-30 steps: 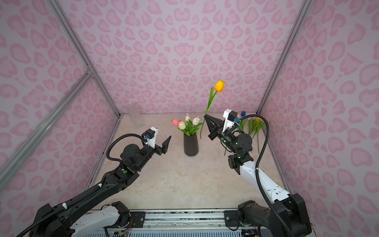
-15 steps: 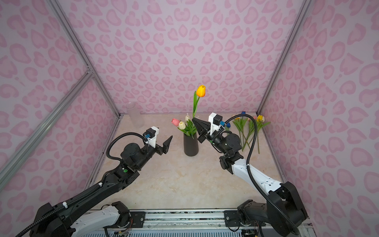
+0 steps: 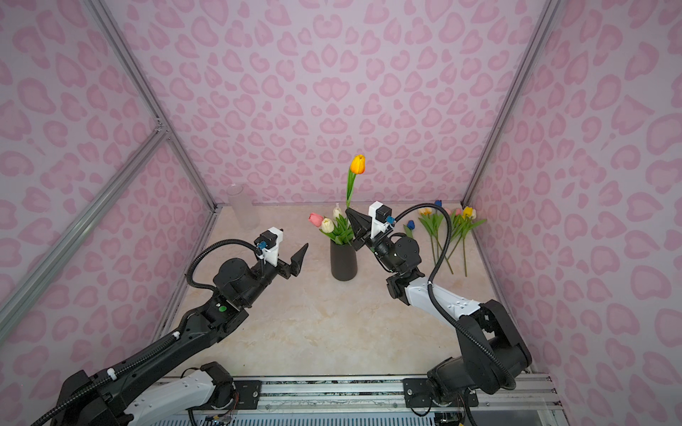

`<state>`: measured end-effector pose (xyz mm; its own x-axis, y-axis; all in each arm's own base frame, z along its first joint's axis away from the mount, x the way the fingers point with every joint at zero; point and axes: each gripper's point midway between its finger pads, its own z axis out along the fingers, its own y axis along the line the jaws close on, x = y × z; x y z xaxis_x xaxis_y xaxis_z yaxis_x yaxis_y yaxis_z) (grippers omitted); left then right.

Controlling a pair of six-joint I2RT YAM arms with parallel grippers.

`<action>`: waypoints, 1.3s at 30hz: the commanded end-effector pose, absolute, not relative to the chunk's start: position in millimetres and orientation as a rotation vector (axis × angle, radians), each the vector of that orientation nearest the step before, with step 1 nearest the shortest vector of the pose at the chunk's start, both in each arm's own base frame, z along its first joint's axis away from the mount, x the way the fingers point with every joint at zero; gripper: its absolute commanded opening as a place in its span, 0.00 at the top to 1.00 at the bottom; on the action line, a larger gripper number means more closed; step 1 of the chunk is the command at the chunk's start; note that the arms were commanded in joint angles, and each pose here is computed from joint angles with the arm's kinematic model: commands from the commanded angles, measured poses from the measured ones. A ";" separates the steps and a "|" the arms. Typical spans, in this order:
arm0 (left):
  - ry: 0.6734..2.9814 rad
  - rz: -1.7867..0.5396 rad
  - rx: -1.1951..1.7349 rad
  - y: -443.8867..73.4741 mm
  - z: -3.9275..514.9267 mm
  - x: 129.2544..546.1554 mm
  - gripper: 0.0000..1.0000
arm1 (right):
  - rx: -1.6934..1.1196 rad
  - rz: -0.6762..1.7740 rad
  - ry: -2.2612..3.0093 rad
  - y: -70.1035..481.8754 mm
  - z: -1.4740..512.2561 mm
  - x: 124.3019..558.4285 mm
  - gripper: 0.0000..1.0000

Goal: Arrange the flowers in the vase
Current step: 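Lower the yellow tulip stem into the vase with the right gripper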

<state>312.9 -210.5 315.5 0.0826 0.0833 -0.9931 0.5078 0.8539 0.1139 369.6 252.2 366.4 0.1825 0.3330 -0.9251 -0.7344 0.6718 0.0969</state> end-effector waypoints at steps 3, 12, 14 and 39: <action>1.454 -0.319 0.488 -207.4 319.1 313.6 0.13 | -0.403 0.789 1.076 252.1 386.9 367.4 1.00; 1.468 -0.326 0.491 -209.5 313.7 315.2 0.13 | -0.420 0.841 1.065 257.9 395.3 360.0 1.00; 1.470 -0.328 0.491 -209.7 312.9 315.2 0.13 | -0.423 0.837 1.080 260.5 389.2 361.3 1.00; 1.488 -0.339 0.489 -211.8 304.1 317.1 0.13 | -0.533 0.659 1.264 262.9 323.6 360.5 1.00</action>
<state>316.3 -211.2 296.5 0.0438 0.1114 -0.9928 0.5048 0.8551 0.1182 359.4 263.0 336.2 0.1737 0.2132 -0.9615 -0.7264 0.6869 0.0211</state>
